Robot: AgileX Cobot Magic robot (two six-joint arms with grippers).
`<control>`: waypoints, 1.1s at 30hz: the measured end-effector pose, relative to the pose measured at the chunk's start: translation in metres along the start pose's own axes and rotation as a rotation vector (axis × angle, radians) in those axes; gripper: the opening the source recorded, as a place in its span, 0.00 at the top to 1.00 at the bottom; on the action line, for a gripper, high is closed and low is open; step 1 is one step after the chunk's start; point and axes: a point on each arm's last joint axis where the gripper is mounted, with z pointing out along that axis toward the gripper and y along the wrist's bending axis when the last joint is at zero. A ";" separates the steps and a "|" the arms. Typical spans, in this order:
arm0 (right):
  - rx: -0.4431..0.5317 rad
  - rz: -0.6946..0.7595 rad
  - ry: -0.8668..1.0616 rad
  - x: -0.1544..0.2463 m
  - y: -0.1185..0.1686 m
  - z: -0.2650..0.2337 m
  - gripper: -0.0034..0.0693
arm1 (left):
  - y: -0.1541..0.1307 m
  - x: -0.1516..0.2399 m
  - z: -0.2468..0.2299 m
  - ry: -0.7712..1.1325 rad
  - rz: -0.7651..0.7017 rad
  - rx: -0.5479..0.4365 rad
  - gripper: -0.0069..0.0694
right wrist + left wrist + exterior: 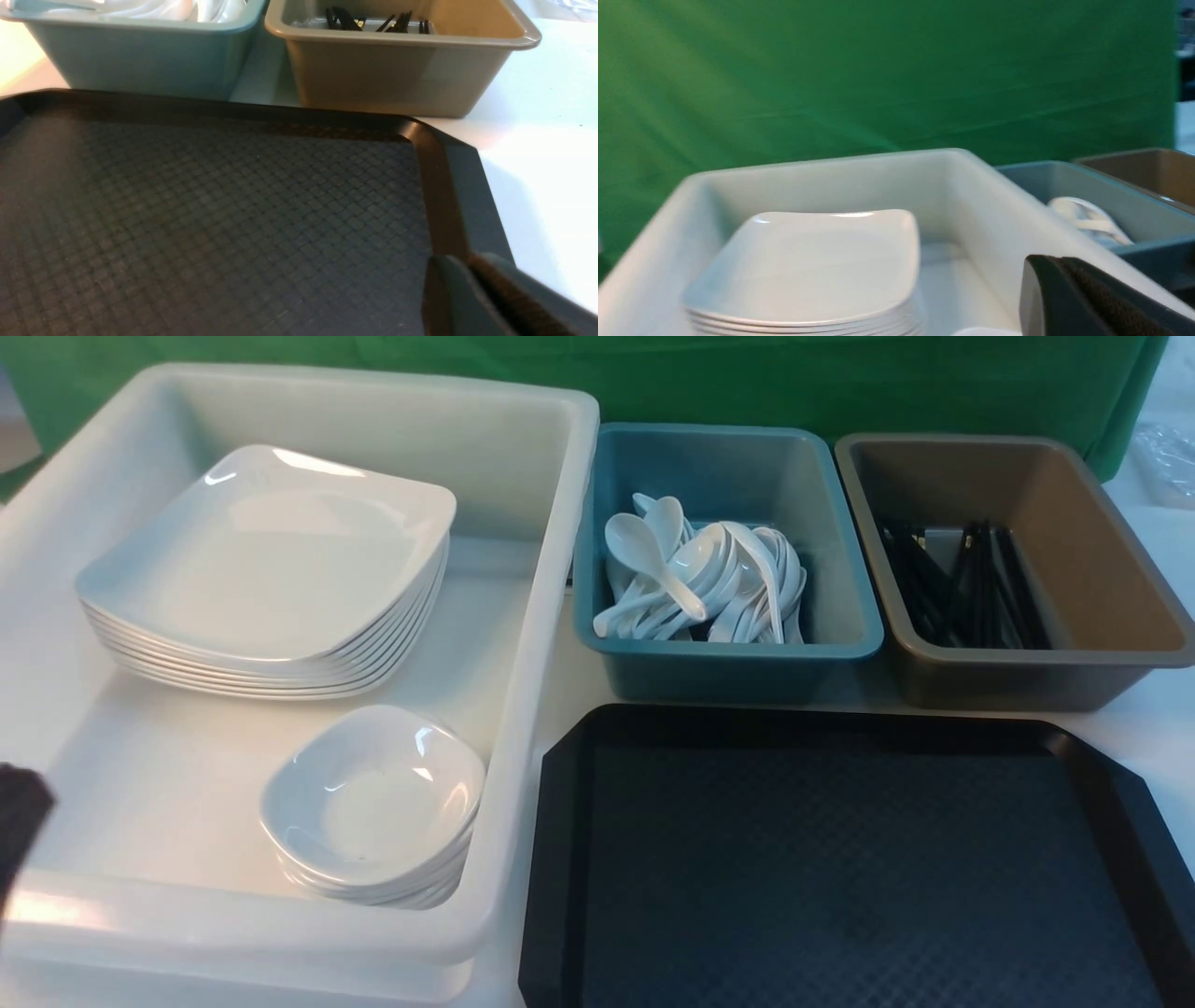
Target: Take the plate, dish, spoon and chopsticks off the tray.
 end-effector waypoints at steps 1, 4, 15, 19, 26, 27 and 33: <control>0.000 0.000 0.000 0.000 0.000 0.000 0.82 | 0.003 0.006 -0.003 -0.004 -0.006 -0.054 0.89; 0.000 0.000 0.000 0.000 0.000 0.000 0.81 | 0.008 0.029 -0.010 0.009 -0.060 -0.169 0.89; 0.002 0.000 -0.005 0.000 0.000 0.000 0.78 | 0.010 0.062 -0.016 0.252 -0.166 -0.263 0.89; 0.002 0.000 -0.008 -0.001 0.000 0.000 0.76 | 0.010 0.061 -0.016 0.251 -0.167 -0.263 0.89; 0.002 0.000 -0.008 -0.001 0.000 0.000 0.74 | 0.010 0.061 -0.016 0.250 -0.167 -0.264 0.89; 0.002 0.000 -0.008 -0.001 0.000 0.000 0.74 | 0.010 0.061 -0.016 0.250 -0.167 -0.264 0.89; 0.002 0.001 -0.008 -0.001 0.000 0.000 0.73 | 0.010 0.061 -0.016 0.249 -0.167 -0.264 0.89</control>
